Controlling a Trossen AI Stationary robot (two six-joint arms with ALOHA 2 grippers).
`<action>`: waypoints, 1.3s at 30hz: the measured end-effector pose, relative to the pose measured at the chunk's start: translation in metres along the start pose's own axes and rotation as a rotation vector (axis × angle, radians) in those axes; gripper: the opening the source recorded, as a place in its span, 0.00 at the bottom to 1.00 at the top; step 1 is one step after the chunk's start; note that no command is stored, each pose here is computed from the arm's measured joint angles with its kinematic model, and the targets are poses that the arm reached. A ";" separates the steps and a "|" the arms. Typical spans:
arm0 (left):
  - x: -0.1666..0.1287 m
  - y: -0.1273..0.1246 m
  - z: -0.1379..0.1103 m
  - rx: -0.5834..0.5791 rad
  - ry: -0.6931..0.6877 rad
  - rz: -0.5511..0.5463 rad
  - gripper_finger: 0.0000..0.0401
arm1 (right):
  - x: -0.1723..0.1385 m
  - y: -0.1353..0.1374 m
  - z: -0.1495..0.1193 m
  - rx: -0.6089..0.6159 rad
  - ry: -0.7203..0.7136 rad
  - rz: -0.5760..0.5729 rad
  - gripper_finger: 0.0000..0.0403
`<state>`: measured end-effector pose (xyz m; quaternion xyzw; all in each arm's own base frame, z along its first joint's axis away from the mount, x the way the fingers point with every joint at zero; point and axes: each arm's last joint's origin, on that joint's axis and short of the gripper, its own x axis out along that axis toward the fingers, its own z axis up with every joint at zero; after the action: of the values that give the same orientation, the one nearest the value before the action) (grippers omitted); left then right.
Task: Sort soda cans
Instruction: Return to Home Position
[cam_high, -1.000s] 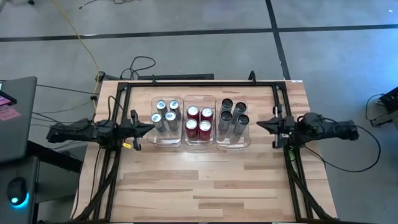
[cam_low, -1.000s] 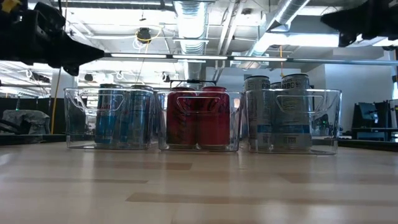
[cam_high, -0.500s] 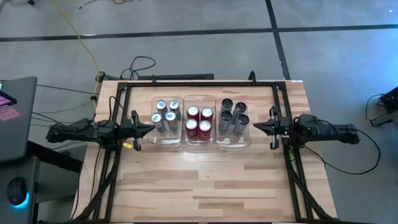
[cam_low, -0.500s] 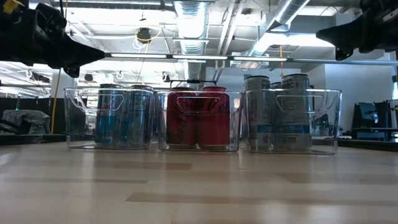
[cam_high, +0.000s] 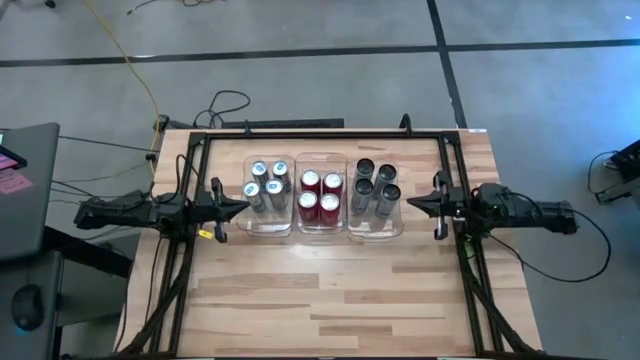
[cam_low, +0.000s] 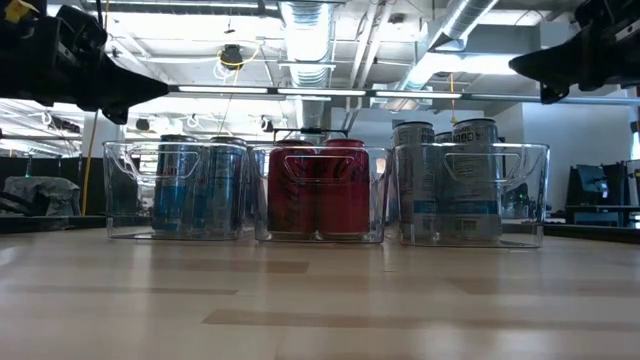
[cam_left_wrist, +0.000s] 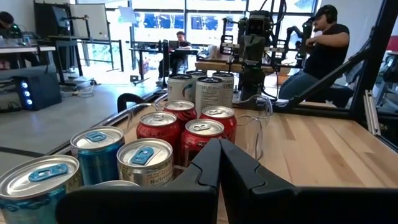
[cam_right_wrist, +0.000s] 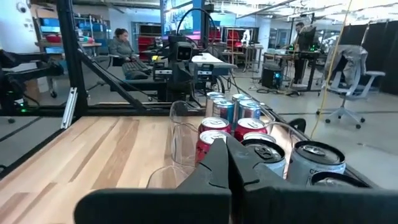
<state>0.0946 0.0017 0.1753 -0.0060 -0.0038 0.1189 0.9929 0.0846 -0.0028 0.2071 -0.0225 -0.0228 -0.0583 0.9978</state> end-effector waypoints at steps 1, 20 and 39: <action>0.000 0.000 0.000 -0.001 0.000 0.000 0.00 | 0.000 0.000 0.000 0.007 0.002 0.000 0.00; -0.001 0.001 0.001 0.016 0.034 0.013 0.00 | 0.000 -0.006 -0.002 0.028 0.019 -0.047 0.00; -0.001 -0.001 -0.002 -0.016 0.044 -0.050 0.00 | 0.008 -0.018 -0.027 0.116 -0.045 0.065 0.00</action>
<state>0.0934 0.0005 0.1736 -0.0163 0.0169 0.0940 0.9953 0.0916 -0.0224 0.1817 0.0335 -0.0480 -0.0241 0.9980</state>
